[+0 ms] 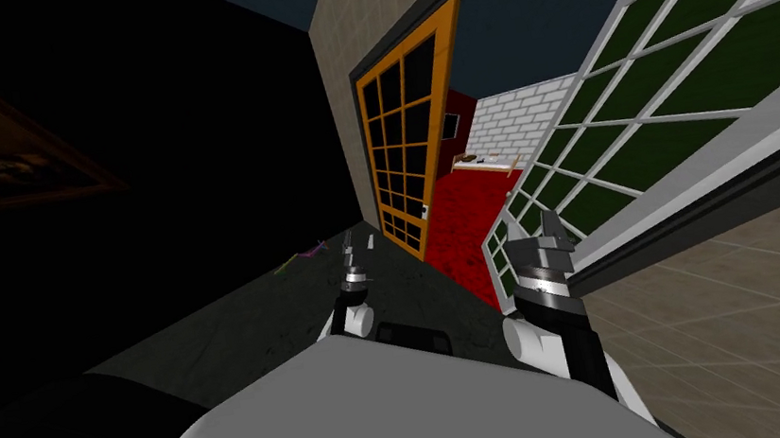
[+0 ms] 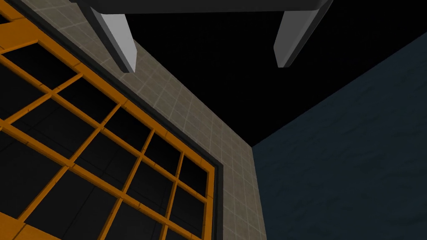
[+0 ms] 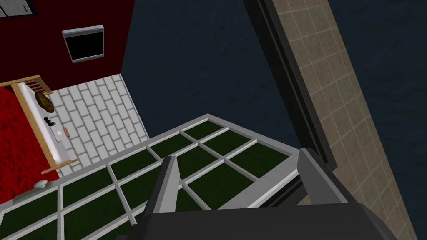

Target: Push the door open

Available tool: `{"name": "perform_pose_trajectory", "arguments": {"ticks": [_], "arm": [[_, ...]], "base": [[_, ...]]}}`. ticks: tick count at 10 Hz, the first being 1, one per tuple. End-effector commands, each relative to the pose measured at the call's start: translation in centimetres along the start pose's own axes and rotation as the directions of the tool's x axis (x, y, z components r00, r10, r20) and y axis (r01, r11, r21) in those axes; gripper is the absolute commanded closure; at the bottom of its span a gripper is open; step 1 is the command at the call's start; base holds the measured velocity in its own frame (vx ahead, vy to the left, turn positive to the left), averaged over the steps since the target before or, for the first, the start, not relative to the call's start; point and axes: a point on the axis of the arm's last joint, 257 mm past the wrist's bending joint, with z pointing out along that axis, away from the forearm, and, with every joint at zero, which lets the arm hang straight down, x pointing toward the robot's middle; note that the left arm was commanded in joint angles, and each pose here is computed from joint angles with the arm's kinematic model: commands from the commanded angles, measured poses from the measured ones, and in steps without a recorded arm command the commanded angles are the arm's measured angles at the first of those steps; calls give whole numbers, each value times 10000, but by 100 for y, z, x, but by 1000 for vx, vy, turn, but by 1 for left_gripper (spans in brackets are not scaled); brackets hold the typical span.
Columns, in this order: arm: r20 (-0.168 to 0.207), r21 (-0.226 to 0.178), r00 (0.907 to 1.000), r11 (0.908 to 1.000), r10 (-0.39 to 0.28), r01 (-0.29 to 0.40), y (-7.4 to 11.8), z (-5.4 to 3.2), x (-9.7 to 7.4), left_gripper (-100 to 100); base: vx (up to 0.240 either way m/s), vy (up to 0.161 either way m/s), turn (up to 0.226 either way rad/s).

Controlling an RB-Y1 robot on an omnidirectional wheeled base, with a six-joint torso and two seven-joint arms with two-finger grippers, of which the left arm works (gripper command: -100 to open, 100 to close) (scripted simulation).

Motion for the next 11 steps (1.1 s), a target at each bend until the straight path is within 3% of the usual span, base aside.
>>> {"name": "perform_pose_trajectory", "arguments": {"ticks": [1,4,5,7,9,10,11], "arm": [[22,-190,9994,9992,-354,355,114,-19,-25,-100],[114,-566,9950,9934,-996,1001,327,-86,-40,-100],[200,-814,9897,9864,-1418,1429,469,-135,-48,-100],[249,-937,9864,9820,-1623,1639,539,-161,-51,-100],[360,-1179,9787,9716,-2024,2052,678,-216,-57,-100],[498,-1411,9688,9585,-2429,2476,818,-275,-60,-100],[572,-1524,9632,9512,-2625,2683,887,-306,-61,-100]], "base": [[106,-1,-52],[98,22,-59],[144,22,-115],[117,16,-40],[62,12,-47],[136,28,-106],[152,34,-95]]}}
